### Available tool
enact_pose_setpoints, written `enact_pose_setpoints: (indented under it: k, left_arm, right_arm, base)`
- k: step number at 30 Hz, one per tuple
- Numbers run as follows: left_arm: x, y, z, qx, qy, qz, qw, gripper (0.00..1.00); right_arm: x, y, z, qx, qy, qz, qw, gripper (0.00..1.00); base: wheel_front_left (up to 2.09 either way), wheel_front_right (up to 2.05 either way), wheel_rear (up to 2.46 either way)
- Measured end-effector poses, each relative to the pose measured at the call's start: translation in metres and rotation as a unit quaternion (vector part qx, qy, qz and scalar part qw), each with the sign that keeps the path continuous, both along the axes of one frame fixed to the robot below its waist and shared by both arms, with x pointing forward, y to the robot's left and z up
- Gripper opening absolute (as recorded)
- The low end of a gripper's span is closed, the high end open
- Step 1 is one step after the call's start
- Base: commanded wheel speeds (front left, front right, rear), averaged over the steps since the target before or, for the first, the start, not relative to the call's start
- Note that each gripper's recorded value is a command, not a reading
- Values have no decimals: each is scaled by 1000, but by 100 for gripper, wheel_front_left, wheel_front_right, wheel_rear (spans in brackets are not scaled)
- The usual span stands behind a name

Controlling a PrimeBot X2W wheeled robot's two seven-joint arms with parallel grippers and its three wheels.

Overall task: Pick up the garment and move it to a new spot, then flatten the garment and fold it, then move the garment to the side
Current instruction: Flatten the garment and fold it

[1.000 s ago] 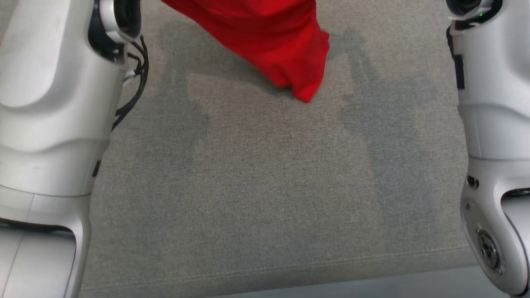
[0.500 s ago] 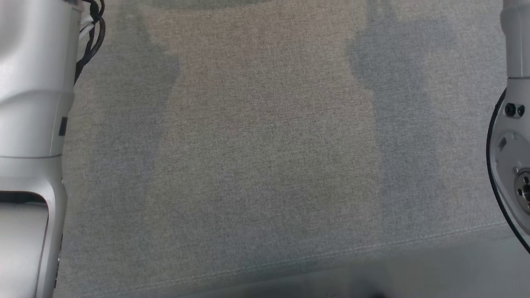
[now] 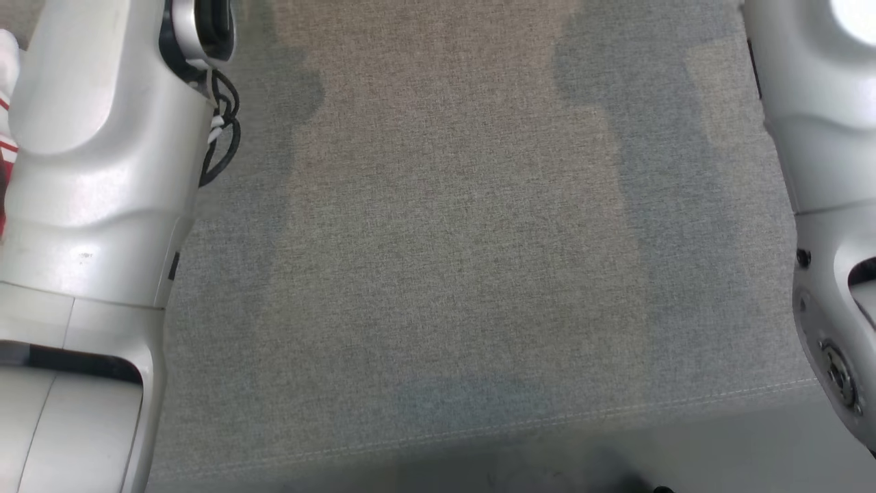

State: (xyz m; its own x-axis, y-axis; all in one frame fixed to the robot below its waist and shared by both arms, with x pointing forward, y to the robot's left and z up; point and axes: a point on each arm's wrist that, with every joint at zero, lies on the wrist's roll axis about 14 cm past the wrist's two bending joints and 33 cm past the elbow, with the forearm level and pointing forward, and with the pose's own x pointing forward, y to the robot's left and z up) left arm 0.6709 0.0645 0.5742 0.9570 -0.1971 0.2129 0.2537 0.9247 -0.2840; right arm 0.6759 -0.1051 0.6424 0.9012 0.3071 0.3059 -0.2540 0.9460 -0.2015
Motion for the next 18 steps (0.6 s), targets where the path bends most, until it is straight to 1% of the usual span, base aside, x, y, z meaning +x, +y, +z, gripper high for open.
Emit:
enact_pose_setpoints:
  k: [3, 4, 5, 7, 12, 17, 18]
  left_arm:
    - [-9, 3, -11, 6, 14, 2, 1000, 0]
    - [-14, 3, -19, 7, 28, 0, 1000, 0]
    - [-20, 2, -29, 14, 42, -5, 999, 0]
    - [-34, 6, -48, 18, 74, -4, 997, 0]
    - [-69, 16, -74, 46, 130, -5, 990, 0]
    - [-108, 26, -92, 59, 189, -6, 980, 0]
    - [-115, 28, -92, 69, 193, -7, 979, 0]
  right_arm:
    - [-10, 1, -27, -17, 48, 8, 999, 0]
    - [-16, 4, -35, -34, 60, 13, 998, 0]
    - [-22, 4, -44, -39, 79, 16, 996, 0]
    - [-36, 3, -58, -36, 114, 19, 993, 0]
    - [-75, -3, -73, -40, 176, 22, 983, 0]
    - [-119, -11, -92, -34, 242, 19, 969, 0]
    - [-127, -12, -94, -34, 253, 18, 967, 0]
  base:
    - [0, 0, 0]
    - [0, 0, 0]
    - [0, 0, 0]
    - [0, 0, 0]
    - [0, 0, 0]
    - [0, 0, 0]
    - [0, 0, 0]
